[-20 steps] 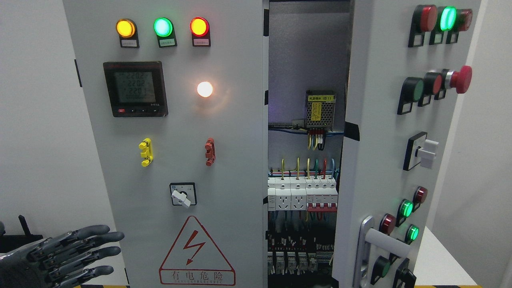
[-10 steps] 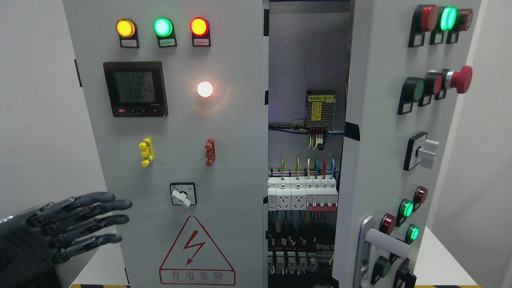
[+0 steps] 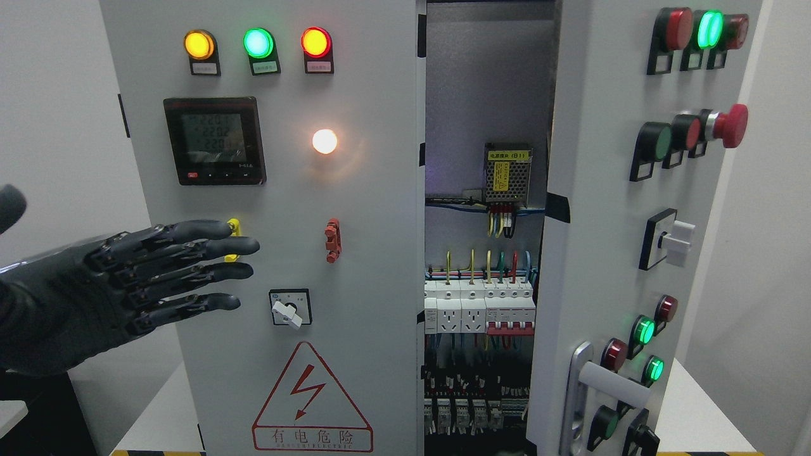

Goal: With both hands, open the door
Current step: 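Raise the left hand toward the gap between the cabinet doors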

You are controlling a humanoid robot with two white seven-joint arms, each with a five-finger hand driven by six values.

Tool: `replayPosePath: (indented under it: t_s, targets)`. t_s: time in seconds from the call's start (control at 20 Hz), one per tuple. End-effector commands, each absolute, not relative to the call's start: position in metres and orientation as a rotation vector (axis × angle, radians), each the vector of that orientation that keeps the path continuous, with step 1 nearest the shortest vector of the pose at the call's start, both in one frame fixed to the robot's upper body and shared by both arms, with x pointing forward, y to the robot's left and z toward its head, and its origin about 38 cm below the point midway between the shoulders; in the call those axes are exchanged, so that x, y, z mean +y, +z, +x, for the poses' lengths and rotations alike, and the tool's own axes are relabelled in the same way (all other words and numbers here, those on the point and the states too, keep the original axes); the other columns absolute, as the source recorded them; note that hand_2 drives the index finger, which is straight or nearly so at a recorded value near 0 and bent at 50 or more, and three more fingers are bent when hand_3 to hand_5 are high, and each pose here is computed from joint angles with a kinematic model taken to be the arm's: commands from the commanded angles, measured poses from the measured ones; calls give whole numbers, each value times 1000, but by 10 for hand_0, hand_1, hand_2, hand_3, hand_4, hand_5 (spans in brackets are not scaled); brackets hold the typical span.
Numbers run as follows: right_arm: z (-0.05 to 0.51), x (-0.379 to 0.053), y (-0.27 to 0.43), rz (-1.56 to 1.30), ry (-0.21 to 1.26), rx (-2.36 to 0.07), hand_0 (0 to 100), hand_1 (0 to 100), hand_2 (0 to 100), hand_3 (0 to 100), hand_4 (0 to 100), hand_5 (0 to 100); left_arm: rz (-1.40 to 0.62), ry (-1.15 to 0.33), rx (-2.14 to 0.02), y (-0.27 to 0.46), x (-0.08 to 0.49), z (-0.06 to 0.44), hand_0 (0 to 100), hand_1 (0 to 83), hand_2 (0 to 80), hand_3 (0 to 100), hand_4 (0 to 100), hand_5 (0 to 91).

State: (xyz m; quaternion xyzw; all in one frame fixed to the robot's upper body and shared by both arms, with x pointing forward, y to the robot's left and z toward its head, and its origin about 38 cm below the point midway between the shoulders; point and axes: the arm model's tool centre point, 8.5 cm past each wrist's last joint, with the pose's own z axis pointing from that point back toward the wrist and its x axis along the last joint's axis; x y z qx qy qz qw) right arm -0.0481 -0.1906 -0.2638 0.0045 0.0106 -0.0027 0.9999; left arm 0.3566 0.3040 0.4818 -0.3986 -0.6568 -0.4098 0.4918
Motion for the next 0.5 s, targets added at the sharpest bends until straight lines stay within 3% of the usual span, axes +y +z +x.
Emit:
replayPosePath:
  t_s: [0.0, 0.45]
  targets:
    - [-48, -191, -264, 9, -5, 23, 0, 0, 0, 0, 0, 0, -989, -855, -1245, 377, 254, 447, 0, 0, 0, 0, 30, 0]
    - [-48, -191, -264, 9, -5, 23, 0, 0, 0, 0, 0, 0, -1060, -933, -1167, 397, 193, 463, 0, 0, 0, 0, 30, 0]
